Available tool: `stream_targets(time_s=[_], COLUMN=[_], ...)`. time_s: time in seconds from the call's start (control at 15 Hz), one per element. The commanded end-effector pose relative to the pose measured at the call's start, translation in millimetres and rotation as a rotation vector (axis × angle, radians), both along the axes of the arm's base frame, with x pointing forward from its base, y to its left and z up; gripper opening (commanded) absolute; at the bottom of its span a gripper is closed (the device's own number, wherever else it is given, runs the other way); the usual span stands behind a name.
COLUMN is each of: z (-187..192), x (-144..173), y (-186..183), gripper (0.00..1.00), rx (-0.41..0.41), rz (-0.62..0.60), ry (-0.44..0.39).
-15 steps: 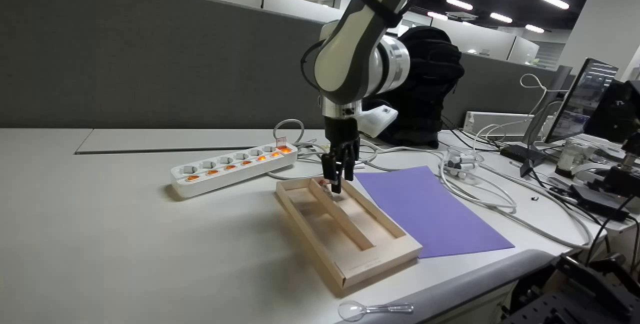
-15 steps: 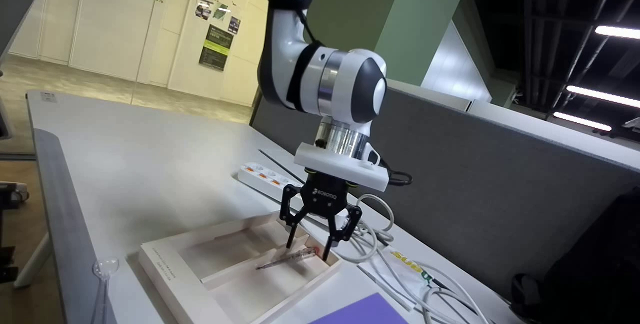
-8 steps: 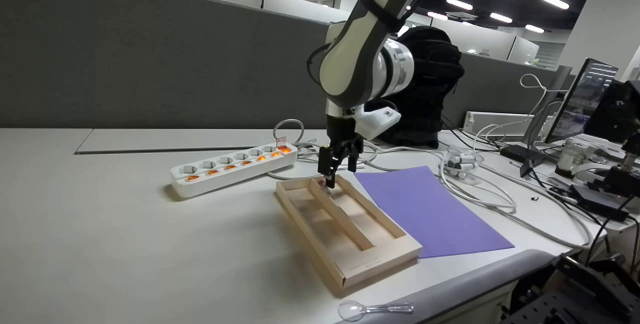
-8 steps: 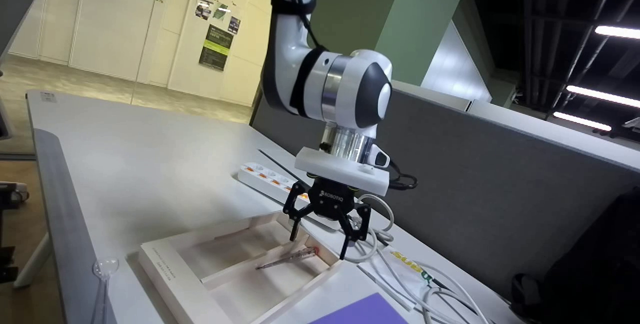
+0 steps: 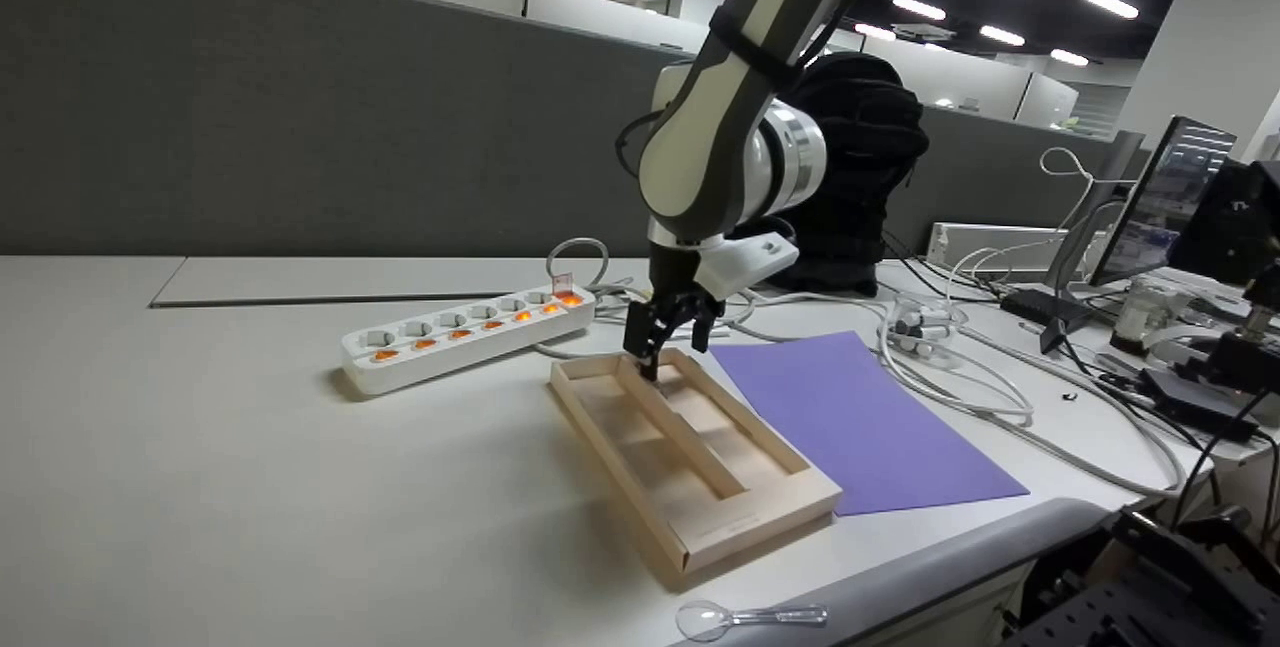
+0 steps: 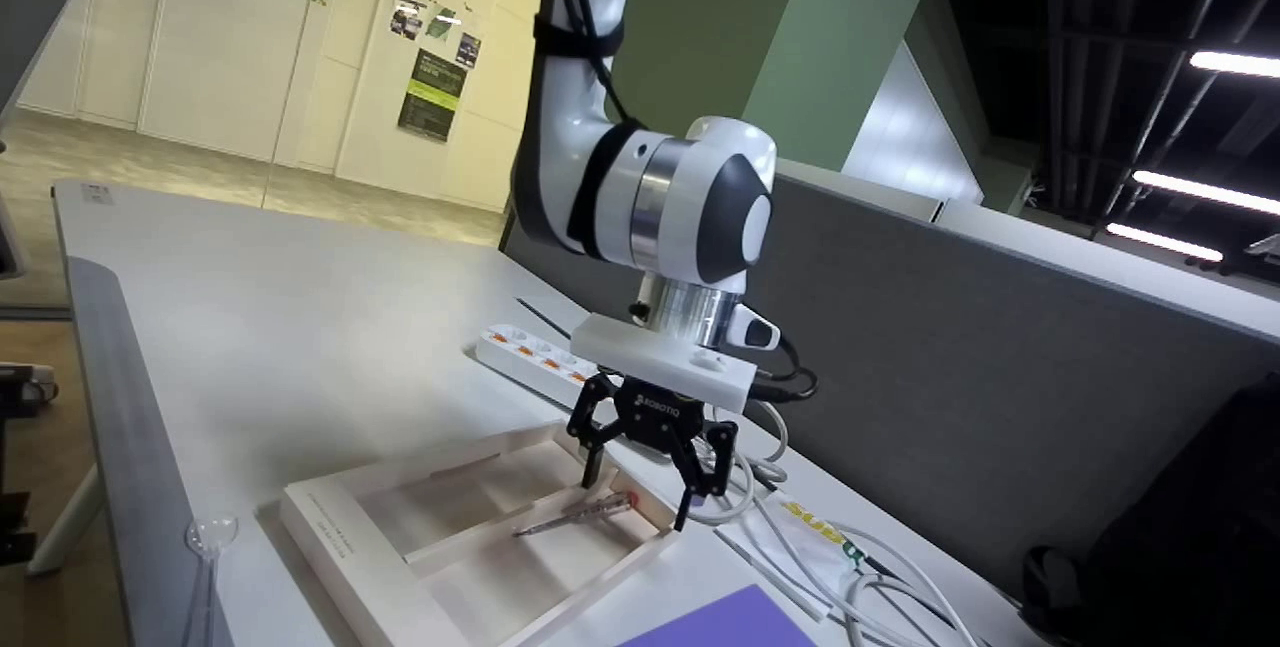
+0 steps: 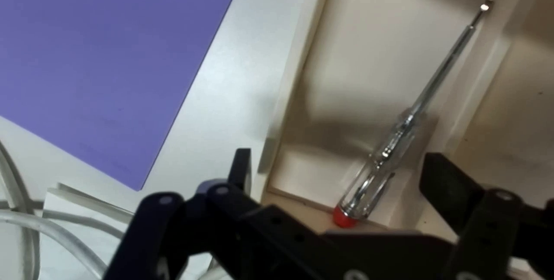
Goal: Pick the object from the tray and place it on the purple mat
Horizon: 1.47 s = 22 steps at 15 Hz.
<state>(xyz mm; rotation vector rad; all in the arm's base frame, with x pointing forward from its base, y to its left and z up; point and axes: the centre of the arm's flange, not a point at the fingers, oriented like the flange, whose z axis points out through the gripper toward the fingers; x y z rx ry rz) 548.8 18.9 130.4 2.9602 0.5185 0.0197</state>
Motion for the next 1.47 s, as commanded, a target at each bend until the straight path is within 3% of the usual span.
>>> stream_targets(time_s=[0.0,0.07,0.4,0.47,0.53,0.6,0.87,1.27,1.4], z=[-1,-1,1,1,2,3,8,11,11], x=[0,0,2,2,2,2,3,5,6], y=[2,2,2,2,2,1,1,-5,-9], gripper=[0.75,0.75,0.39,0.71,0.79,0.79,1.00,1.00,0.73], rx=[0.004,0.004,0.020,0.023,0.027,0.030,0.036,0.046,0.058], rz=[-0.065,-0.068,-0.085,-0.087,-0.089,-0.093,-0.095,-0.118,-0.120], ry=[-0.030,-0.033,-0.043,-0.044,-0.045,-0.048,-0.068,-0.086,-0.079])
